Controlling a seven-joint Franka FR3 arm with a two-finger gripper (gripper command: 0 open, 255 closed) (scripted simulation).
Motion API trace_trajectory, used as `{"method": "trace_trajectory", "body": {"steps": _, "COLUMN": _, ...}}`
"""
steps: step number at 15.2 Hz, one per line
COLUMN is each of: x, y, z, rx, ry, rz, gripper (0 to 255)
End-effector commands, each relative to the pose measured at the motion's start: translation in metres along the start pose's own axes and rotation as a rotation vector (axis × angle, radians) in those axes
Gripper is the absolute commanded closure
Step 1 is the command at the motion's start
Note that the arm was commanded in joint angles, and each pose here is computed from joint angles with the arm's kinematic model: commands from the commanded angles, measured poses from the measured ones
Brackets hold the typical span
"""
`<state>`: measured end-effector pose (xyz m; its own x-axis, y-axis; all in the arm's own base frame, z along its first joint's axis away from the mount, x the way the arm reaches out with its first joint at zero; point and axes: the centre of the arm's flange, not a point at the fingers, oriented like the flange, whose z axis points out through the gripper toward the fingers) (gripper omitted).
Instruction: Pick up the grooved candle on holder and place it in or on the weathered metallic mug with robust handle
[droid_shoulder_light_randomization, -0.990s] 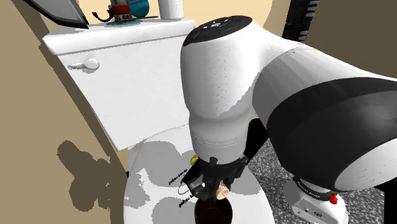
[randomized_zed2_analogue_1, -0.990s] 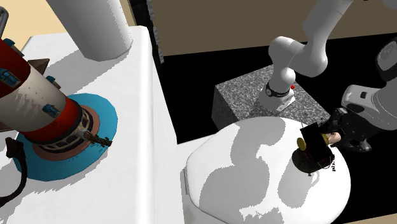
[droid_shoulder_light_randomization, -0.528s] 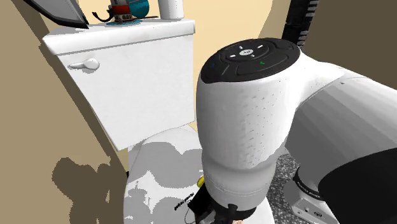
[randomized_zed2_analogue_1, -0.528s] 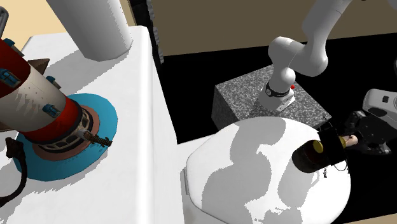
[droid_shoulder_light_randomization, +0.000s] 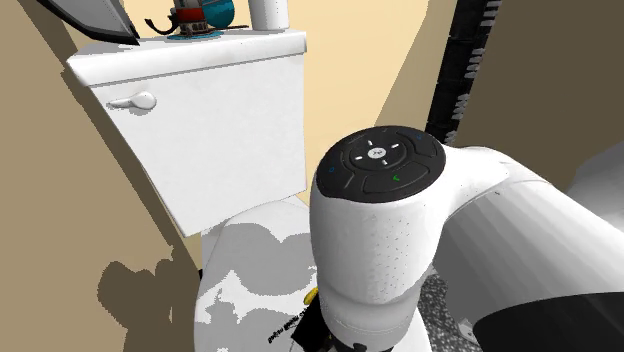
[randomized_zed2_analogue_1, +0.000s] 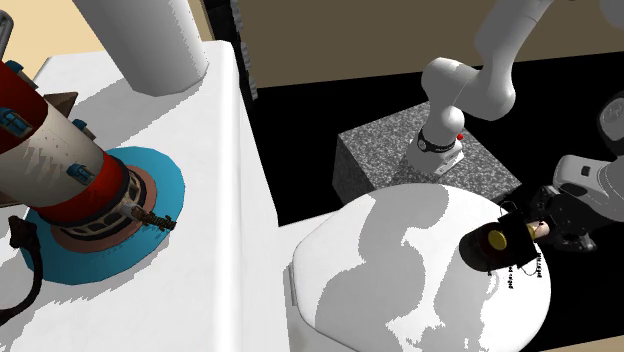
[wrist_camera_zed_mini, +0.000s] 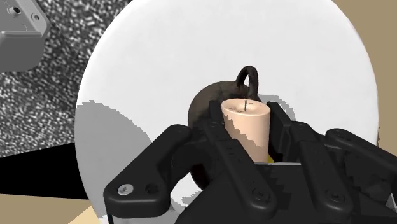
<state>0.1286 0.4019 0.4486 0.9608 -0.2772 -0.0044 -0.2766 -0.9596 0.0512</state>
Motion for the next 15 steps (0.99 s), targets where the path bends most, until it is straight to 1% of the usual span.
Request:
{"method": "trace_trajectory", "body": {"steps": 1, "x": -0.0015, "y": 0.0009, "z": 0.0132, "rx": -0.004, "ry": -0.003, "rz": 0.000, "gripper": 255}}
{"method": "trace_trajectory", "body": {"steps": 2, "x": -0.0015, "y": 0.0005, "z": 0.0203, "rx": -0.004, "ry": -0.003, "rz": 0.000, "gripper": 255}}
{"method": "trace_trajectory", "body": {"steps": 10, "x": -0.0015, "y": 0.0005, "z": 0.0203, "rx": -0.004, "ry": -0.003, "rz": 0.000, "gripper": 255}}
{"method": "trace_trajectory", "body": {"steps": 11, "x": -0.0013, "y": 0.0003, "z": 0.0199, "rx": -0.004, "ry": -0.003, "rz": 0.000, "gripper": 0}}
{"method": "trace_trajectory", "body": {"steps": 15, "x": -0.0013, "y": 0.0006, "z": 0.0199, "rx": -0.004, "ry": -0.003, "rz": 0.000, "gripper": 0}}
